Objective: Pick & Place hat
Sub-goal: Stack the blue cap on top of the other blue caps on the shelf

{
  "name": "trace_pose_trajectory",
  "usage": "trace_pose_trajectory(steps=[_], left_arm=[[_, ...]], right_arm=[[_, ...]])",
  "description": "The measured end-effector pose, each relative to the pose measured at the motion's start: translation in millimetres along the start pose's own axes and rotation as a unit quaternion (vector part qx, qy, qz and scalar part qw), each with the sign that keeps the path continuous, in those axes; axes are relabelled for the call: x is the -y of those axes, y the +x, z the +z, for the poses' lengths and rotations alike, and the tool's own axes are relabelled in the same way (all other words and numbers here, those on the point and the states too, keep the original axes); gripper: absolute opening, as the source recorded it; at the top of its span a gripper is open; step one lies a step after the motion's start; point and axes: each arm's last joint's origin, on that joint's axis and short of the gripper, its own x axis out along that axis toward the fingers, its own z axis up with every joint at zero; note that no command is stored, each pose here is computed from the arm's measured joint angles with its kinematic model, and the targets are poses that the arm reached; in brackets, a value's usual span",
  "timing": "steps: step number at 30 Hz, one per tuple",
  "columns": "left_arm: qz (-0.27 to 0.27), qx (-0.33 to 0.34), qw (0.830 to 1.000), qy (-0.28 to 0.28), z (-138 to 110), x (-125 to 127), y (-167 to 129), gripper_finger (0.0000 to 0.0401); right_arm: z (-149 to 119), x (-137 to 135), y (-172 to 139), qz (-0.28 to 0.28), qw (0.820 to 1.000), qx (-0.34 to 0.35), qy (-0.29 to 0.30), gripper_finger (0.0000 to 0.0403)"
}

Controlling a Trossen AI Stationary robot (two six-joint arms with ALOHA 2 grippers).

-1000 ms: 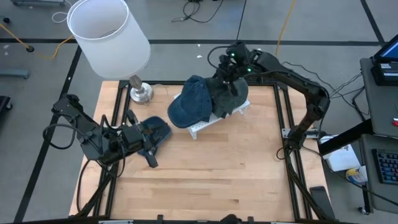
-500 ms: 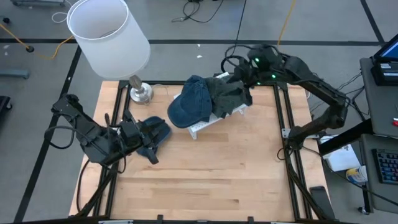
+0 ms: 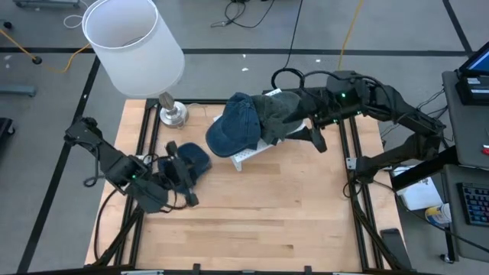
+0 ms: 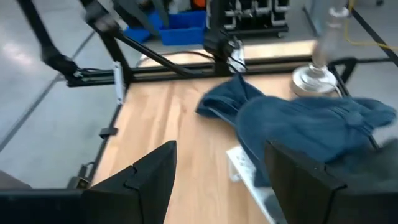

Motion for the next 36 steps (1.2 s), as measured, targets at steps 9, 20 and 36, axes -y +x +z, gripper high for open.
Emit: trace_pose_trajectory(steps=[9, 20, 36], left_arm=[[-0.092, -0.16, 0.982, -0.039, -29, 13, 23, 0.0077], [-0.095, -0.336, 0.924, -0.153, -57, 29, 49, 0.0136], [0.062, -0.516, 0.824, -0.225, -116, 56, 108, 0.0152]], right_arm=[[5, -17, 10, 0.036, 0.999, 0.015, -0.024, 0.0232], [5, -20, 10, 0.045, 0.998, 0.017, -0.032, 0.0231], [6, -33, 12, 0.07, 0.994, 0.027, -0.086, 0.023]])
